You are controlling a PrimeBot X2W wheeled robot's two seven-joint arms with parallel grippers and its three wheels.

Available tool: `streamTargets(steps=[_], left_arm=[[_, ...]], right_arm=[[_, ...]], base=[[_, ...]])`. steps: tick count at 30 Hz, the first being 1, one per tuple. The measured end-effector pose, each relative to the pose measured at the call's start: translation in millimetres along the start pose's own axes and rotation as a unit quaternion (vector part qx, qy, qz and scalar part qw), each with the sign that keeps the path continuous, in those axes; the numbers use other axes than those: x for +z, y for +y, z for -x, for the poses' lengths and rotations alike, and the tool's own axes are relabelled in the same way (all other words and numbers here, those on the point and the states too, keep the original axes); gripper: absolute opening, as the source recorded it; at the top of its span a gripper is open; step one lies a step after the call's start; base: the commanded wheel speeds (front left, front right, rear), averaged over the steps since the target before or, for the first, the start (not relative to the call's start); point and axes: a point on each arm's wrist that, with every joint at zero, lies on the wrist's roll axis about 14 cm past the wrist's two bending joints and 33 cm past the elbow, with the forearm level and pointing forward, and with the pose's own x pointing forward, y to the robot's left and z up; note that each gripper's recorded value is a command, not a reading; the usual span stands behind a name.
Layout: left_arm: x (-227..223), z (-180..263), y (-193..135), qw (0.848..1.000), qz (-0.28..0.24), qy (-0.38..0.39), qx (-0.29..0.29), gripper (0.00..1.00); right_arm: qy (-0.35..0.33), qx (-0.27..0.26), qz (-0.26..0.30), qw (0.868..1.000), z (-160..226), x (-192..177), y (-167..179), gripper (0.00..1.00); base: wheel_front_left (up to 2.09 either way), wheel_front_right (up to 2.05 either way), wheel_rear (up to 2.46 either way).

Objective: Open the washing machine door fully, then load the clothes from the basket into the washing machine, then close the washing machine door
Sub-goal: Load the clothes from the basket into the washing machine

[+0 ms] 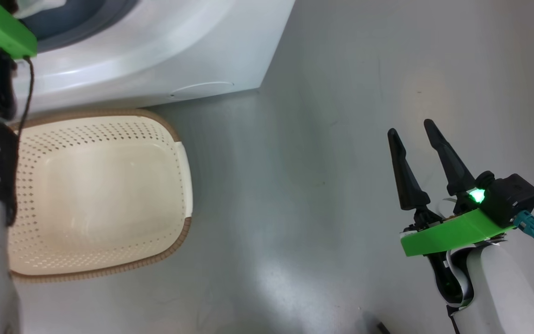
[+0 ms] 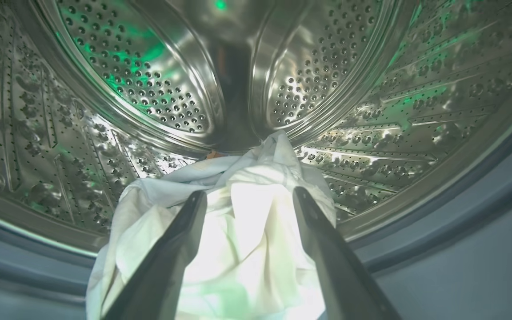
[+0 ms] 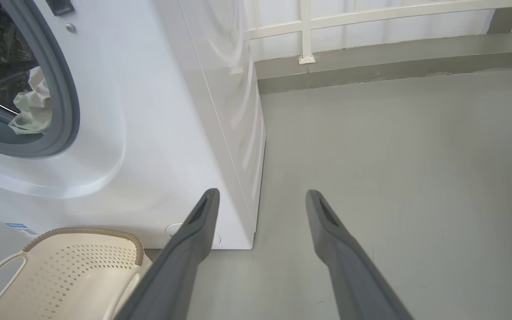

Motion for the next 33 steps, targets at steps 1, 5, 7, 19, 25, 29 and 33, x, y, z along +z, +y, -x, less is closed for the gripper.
streamTargets(steps=[1,5,7,19,25,29,33], left_arm=[[1.4,2.6,0.4,1.000,0.003,-0.005,0.000,1.00],[6.8,15.2,0.2,1.000,0.006,-0.023,-0.002,1.00],[6.4,22.7,-0.5,1.000,0.001,-0.026,-0.005,1.00],[-7.7,89.3,9.7,0.999,0.009,-0.026,0.023,1.00],[-14.2,119.2,13.8,0.999,0.006,-0.017,0.035,1.00],[-16.6,143.2,16.2,0.999,-0.001,-0.012,0.042,1.00],[-20.1,168.9,20.9,0.999,-0.006,-0.005,0.051,1.00]], right_arm=[[-0.001,0.001,0.000,1.000,-0.3,0.9,0.6,1.00],[-0.007,0.005,0.003,1.000,-0.7,6.1,1.2,1.00],[-0.011,0.006,0.004,1.000,-0.8,9.0,1.8,1.00],[-0.021,0.018,0.014,1.000,9.7,23.0,5.1,1.00],[-0.024,0.021,0.019,0.999,16.9,29.2,4.9,1.00],[-0.022,0.022,0.021,0.999,25.5,30.8,5.3,1.00],[-0.024,0.025,0.024,0.999,33.9,34.6,6.0,1.00]], base=[[0.00,0.00,0.00],[0.00,0.00,0.00],[0.00,0.00,0.00],[0.00,0.00,0.00],[0.00,0.00,0.00],[0.00,0.00,0.00],[0.00,0.00,0.00]])
